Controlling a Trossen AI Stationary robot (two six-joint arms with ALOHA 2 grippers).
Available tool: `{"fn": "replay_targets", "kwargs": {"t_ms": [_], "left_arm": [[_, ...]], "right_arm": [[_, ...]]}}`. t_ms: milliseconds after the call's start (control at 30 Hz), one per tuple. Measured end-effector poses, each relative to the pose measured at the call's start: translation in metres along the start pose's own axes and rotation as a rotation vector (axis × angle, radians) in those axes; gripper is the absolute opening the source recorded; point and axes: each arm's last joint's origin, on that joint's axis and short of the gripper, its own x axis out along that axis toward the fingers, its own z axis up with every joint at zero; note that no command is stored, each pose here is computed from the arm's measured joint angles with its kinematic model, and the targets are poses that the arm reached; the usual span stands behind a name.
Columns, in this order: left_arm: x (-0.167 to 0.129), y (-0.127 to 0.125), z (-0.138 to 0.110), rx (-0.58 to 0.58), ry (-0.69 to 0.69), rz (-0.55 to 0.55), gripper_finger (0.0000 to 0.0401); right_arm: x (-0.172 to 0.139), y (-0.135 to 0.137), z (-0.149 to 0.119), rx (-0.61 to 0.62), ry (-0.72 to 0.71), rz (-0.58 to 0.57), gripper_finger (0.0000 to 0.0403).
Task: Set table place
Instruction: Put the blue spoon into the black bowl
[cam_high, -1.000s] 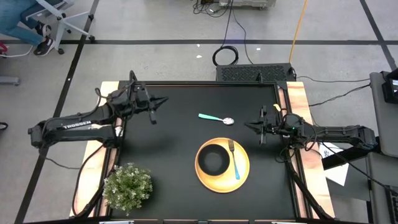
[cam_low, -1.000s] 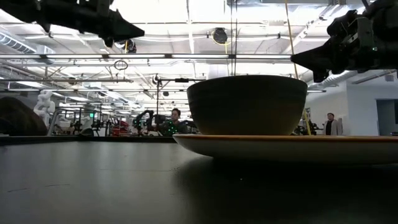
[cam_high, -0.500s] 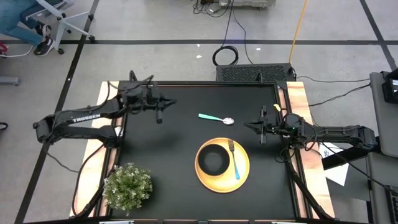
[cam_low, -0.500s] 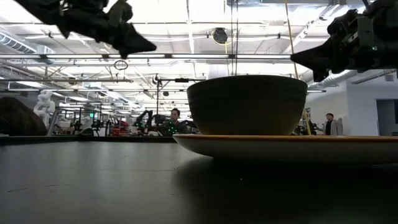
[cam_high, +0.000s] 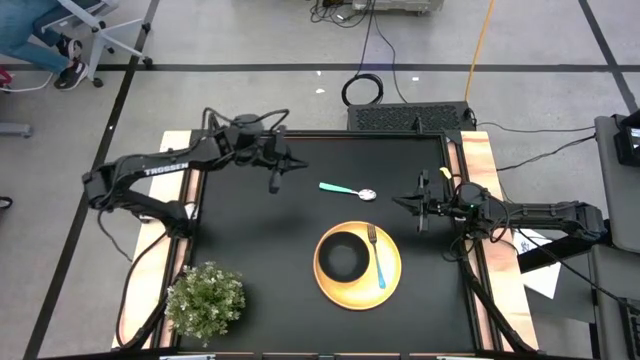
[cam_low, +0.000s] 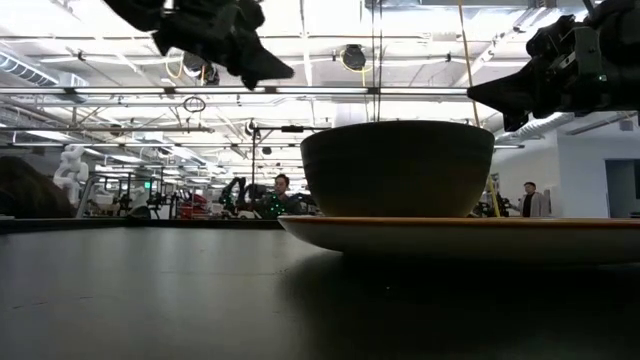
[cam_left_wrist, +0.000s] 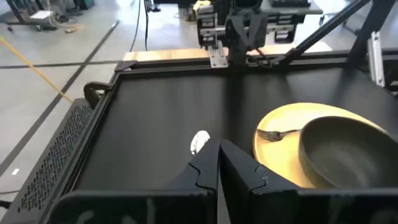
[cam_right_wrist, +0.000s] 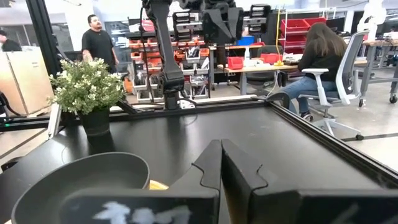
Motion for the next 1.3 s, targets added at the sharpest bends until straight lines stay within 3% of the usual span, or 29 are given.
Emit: {"fn": "replay_targets", "kwargs": {"t_ms": [267,633,1067,1300], "left_arm": [[0.032,0.016,-0.006,-0.047,0.094,-0.028,0.0019],[0.052,0.029,-0.004,-0.156,0.225,-0.038,0.0019],[0.100,0.042,0.013,-0.067,0.374,-0.132,0.0019],[0.128,0.045,0.006,-0.022,0.432,-0.192,0.0019]], "right_arm": [[0.000,0.000,-0.001,0.007,0.009,-0.001,0.0000],[0.000,0.000,-0.002,0.007,0.016,-0.004,0.0000],[0.000,0.000,-0.001,0.009,0.015,-0.006,0.0000],[0.000,0.000,-0.002,0.026,0.020,-0.007,0.0000]]}}
